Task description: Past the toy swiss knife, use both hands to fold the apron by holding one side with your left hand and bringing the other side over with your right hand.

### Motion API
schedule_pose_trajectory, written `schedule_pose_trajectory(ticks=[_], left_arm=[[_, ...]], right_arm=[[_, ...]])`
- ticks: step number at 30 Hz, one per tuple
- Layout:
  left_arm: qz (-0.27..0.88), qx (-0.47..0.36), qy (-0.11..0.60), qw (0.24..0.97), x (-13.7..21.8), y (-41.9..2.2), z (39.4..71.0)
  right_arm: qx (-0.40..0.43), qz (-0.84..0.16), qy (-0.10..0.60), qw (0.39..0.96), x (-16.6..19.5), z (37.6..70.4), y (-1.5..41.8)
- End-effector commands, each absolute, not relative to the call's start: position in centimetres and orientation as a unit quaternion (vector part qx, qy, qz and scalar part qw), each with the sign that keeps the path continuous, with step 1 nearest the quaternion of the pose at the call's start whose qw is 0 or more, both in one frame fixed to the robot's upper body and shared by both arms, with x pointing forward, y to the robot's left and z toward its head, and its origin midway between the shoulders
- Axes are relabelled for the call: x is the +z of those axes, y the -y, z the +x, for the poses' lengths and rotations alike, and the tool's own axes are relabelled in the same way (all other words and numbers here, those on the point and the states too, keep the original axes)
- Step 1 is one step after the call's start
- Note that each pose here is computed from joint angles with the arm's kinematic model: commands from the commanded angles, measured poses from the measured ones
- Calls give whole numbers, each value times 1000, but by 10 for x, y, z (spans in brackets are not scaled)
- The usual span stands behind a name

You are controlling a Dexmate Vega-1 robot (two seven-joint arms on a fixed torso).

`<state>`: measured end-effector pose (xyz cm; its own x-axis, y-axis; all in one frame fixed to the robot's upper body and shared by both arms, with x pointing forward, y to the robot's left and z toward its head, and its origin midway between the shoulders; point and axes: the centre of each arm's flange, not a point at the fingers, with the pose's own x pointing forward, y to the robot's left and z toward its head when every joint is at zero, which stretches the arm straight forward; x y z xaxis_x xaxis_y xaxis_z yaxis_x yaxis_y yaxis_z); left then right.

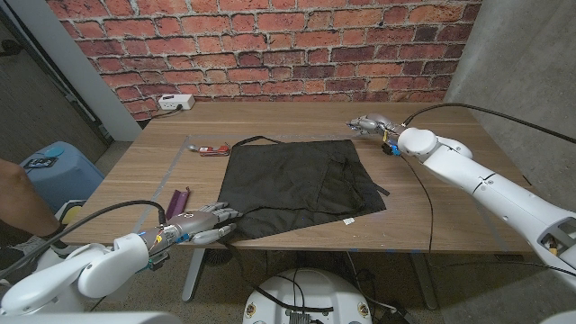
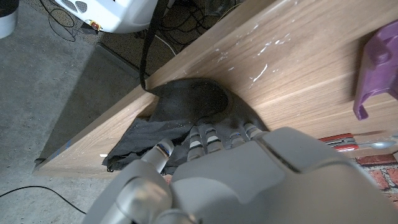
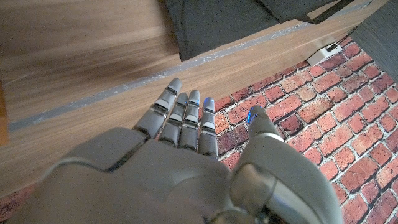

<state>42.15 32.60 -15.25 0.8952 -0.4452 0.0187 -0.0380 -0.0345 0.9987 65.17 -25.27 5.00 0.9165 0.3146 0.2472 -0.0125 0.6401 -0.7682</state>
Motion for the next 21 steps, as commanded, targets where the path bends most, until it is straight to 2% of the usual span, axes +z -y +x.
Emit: schedule_pose_trajectory(ticks=[1,21], left_arm=[[701,-158,171,674,-153,-324,423],[699,-168,168,674,-155,-320,425]], right_arm=[[86,-478,166,858,66,652,236],[75,-556,146,815,71,658,214]])
